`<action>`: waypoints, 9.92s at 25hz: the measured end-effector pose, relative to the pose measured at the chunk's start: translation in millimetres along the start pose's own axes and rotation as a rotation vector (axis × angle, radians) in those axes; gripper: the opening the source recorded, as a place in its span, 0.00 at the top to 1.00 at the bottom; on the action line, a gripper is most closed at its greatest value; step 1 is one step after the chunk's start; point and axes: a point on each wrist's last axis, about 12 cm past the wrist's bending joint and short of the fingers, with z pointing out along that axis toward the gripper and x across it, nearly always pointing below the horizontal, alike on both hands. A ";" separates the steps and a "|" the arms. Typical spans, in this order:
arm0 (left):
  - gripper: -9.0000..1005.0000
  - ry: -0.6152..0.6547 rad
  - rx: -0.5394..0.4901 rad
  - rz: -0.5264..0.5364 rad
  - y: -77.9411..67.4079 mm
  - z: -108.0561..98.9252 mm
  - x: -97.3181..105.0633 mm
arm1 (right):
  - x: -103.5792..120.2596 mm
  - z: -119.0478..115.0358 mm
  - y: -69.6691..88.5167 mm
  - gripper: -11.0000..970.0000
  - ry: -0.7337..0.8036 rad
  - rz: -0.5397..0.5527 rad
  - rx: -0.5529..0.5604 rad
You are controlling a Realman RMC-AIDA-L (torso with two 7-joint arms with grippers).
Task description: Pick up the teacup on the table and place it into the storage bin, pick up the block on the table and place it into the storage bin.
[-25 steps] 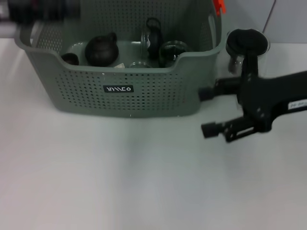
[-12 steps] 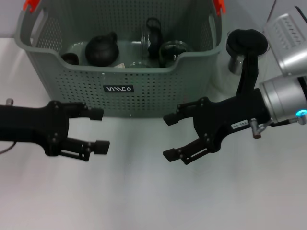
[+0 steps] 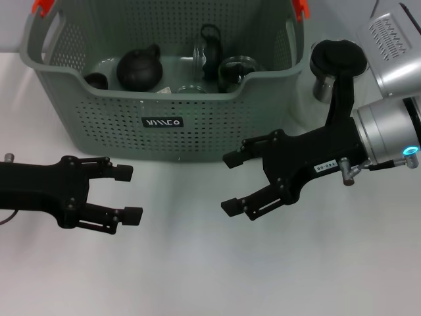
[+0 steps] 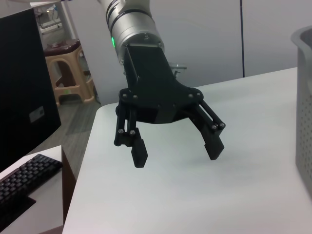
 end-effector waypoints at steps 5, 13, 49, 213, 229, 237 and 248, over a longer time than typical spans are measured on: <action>0.05 0.004 0.001 0.002 -0.2 0.2 0.9 | 0.0 0.0 -0.2 0.03 -0.001 -0.002 0.002; 0.05 0.017 0.000 0.005 -0.6 -0.4 3.8 | -0.7 1.7 -0.5 0.03 0.004 -0.005 0.002; 0.05 0.041 -0.002 0.003 1.1 -0.8 2.4 | -4.8 3.2 -5.3 0.02 0.006 -0.022 0.031; 0.05 -0.182 0.038 0.140 -9.6 -22.4 -18.6 | -3.7 -16.3 13.0 0.02 -0.174 -0.153 -0.020; 0.05 -0.183 0.042 0.139 -9.8 -23.1 -19.3 | -2.4 -21.0 13.6 0.02 -0.187 -0.162 -0.016; 0.05 -0.183 0.043 0.139 -9.9 -22.8 -19.3 | -2.6 -20.9 13.6 0.02 -0.187 -0.163 -0.017; 0.05 -0.183 0.043 0.139 -9.9 -22.8 -19.3 | -2.5 -20.9 13.6 0.02 -0.187 -0.162 -0.017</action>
